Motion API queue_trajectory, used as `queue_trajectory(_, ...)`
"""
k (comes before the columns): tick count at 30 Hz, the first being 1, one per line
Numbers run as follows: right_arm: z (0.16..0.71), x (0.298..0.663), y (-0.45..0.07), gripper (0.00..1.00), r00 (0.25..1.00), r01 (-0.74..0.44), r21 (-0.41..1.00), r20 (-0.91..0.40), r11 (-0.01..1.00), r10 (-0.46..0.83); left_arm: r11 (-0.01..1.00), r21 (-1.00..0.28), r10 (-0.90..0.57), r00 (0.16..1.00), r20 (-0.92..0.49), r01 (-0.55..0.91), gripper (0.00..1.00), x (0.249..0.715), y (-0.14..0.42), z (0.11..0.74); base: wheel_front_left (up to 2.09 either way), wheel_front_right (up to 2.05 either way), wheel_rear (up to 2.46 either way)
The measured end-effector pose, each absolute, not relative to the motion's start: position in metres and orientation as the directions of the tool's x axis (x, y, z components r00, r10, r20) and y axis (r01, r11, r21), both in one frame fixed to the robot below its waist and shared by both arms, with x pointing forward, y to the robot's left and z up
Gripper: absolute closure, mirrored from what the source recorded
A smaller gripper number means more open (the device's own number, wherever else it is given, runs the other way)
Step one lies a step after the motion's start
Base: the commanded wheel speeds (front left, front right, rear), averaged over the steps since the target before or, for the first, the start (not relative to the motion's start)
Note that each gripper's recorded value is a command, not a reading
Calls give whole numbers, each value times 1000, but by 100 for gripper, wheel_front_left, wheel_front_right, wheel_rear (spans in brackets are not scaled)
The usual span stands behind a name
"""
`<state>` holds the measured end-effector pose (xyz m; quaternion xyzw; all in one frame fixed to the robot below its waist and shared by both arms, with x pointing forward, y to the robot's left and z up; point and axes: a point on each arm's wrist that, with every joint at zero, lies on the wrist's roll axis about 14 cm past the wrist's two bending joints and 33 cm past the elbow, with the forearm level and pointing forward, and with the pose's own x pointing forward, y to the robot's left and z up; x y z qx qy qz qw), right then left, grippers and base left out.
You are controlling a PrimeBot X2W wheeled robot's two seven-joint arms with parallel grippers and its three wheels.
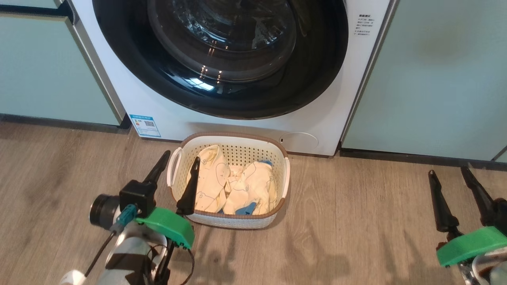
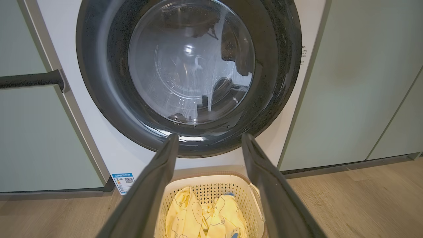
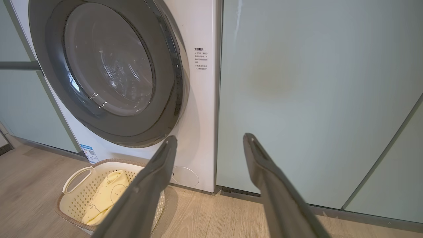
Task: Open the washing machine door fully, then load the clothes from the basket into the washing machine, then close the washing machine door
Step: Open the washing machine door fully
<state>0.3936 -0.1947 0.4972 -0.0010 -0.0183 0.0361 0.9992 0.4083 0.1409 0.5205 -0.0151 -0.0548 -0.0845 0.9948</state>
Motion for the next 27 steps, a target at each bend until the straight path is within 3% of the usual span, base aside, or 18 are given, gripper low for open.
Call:
queue_trajectory(10, 496, 394, -195, 0, 997, -71, -2, 32, 997, 71, 985, -23, -167, 980, 108, 170, 0, 409, 141, 519, 0, 0, 0)
queue_trajectory(11, 495, 394, -195, 33, 997, -71, -1, 30, 997, 71, 985, -23, -167, 980, 106, 170, 0, 409, 141, 518, 0, 0, 0)
queue_trajectory(12, 494, 394, -195, 96, 997, -70, 3, 28, 998, 70, 985, -23, -167, 980, 104, 171, 0, 409, 141, 518, 0, 0, 0)
queue_trajectory(14, 493, 395, -196, 100, 998, -66, 11, 25, 998, 66, 985, -24, -167, 981, 101, 170, 0, 410, 141, 516, 0, 0, 0)
queue_trajectory(21, 490, 403, -204, 100, 999, -32, 95, 24, 995, 30, 985, -34, -166, 982, 85, 169, 0, 413, 140, 509, 0, 0, 0)
queue_trajectory(27, 497, 428, -208, 100, 998, 10, 382, 47, 924, -30, 984, -36, -171, 980, 98, 175, 0, 428, 137, 512, 0, 0, 0)
